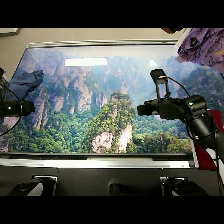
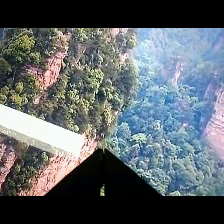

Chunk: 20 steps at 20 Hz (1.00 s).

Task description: Fold the clothes and pants, and hang the long-sleeved shirts on hangers.

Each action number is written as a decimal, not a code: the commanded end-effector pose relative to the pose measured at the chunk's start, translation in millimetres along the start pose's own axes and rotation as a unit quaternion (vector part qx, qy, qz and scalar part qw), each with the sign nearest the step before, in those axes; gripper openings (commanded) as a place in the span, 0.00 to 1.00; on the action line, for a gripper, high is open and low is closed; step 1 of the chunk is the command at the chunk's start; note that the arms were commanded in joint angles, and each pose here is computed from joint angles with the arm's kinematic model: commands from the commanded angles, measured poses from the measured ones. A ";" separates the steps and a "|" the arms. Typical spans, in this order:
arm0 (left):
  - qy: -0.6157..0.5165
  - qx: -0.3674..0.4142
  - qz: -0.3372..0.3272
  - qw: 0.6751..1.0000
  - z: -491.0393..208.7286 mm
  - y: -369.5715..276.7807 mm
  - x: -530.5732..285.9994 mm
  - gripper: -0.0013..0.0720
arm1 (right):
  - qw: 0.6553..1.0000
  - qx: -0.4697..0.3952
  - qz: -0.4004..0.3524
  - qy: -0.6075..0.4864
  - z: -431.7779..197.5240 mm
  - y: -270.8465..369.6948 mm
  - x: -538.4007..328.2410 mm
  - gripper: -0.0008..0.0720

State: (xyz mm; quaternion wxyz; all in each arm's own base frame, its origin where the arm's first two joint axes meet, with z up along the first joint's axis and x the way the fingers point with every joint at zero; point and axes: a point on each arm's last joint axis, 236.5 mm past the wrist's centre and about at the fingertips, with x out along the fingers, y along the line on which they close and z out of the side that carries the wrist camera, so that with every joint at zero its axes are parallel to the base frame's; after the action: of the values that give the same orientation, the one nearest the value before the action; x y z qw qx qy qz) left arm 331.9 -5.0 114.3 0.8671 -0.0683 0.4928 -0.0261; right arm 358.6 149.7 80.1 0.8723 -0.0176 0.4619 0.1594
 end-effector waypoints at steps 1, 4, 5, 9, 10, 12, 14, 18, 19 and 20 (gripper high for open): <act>-0.001 0.000 0.000 1.000 0.1 0.2 -0.3 0.05 | 1.000 0.000 0.001 -0.001 0.7 0.5 -0.5 0.05; -0.001 0.000 0.000 1.000 0.2 0.2 -0.3 0.05 | 1.000 0.000 0.000 -0.001 0.6 0.5 -0.5 0.05; -0.001 0.000 0.000 1.000 0.2 0.2 -0.3 0.05 | 1.000 0.000 0.000 -0.001 0.6 0.5 -0.5 0.05; -0.001 -0.001 0.001 1.000 0.3 0.5 -0.2 0.25 | 1.000 0.000 0.000 -0.001 0.6 0.5 -0.5 0.05; 0.003 -0.018 0.007 1.000 -0.4 3.9 2.2 1.00 | 1.000 0.000 0.000 -0.001 0.6 0.5 -0.5 0.05; 0.009 -0.027 0.067 0.997 3.7 36.4 10.0 1.00 | 1.000 0.000 0.001 -0.001 0.7 0.6 -0.5 0.05; 0.015 -0.056 0.119 0.991 14.3 85.4 28.3 1.00 | 1.000 0.000 0.001 -0.001 0.8 0.6 -0.5 0.05; -0.084 -0.196 0.154 0.965 67.9 193.4 73.6 1.00 | 1.000 0.000 0.002 -0.015 7.3 1.1 -0.6 0.05; -0.125 -0.214 0.166 0.955 83.2 222.2 80.8 1.00 | 1.000 0.000 0.002 -0.020 9.7 1.3 -0.7 0.05; -0.158 -0.231 0.176 0.944 94.7 246.5 87.4 1.00 | 1.000 0.000 0.003 -0.028 13.6 1.5 -0.9 0.05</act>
State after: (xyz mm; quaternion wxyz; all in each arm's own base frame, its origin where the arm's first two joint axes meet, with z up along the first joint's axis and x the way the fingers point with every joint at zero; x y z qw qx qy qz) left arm 412.2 158.8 58.4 0.8629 -0.1420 0.4490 0.1836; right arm 362.8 151.4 83.5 0.8774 -0.0147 0.4518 0.1609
